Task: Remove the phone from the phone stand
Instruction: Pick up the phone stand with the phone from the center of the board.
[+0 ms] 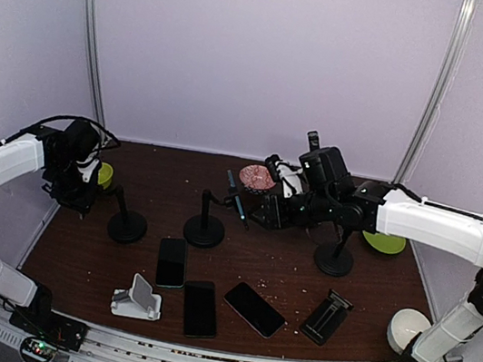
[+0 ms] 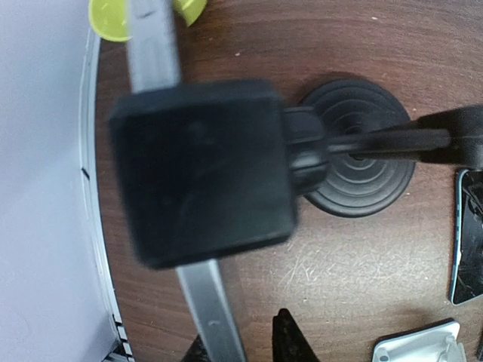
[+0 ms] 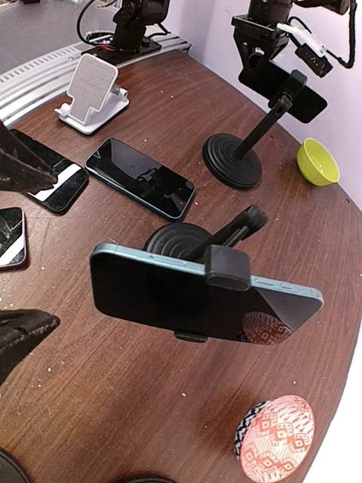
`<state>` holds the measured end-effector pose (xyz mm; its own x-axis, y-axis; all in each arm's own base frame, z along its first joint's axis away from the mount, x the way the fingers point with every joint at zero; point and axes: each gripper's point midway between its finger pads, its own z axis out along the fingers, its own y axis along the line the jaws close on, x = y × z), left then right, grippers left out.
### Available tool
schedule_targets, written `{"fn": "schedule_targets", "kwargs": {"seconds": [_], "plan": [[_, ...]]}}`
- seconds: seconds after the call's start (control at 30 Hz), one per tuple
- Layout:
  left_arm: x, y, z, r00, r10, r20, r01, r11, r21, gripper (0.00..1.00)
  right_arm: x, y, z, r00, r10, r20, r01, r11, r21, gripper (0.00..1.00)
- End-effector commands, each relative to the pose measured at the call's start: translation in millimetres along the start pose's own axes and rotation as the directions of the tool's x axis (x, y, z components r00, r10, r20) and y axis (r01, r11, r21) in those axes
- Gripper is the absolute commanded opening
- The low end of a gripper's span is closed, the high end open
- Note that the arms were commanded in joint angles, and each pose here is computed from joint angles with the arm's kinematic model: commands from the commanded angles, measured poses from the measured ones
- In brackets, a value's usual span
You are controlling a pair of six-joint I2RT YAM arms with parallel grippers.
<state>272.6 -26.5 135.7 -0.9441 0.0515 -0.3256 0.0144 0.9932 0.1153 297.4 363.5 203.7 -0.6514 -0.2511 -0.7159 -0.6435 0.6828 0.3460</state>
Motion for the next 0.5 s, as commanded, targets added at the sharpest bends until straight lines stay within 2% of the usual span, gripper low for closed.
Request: {"fn": "schedule_targets", "kwargs": {"seconds": [0.0, 0.27, 0.47], "plan": [[-16.6, -14.7, -1.3, 0.997, 0.022, 0.079, -0.028, 0.996, 0.086, 0.16, -23.6, 5.6, -5.6, 0.998, -0.042, 0.037, 0.042, 0.999, -0.003, 0.54], [-34.9, -35.2, -6.2, 0.985, 0.086, 0.149, -0.104, 0.987, 0.120, 0.07, -49.8, 29.6, -21.9, 0.982, -0.172, 0.082, 0.177, 0.982, -0.064, 0.55], [-52.4, -63.6, -18.9, 0.966, 0.154, 0.207, -0.191, 0.966, 0.172, 0.06, -68.3, 59.0, -30.1, 0.944, -0.307, 0.117, 0.321, 0.938, -0.130, 0.55]]}}
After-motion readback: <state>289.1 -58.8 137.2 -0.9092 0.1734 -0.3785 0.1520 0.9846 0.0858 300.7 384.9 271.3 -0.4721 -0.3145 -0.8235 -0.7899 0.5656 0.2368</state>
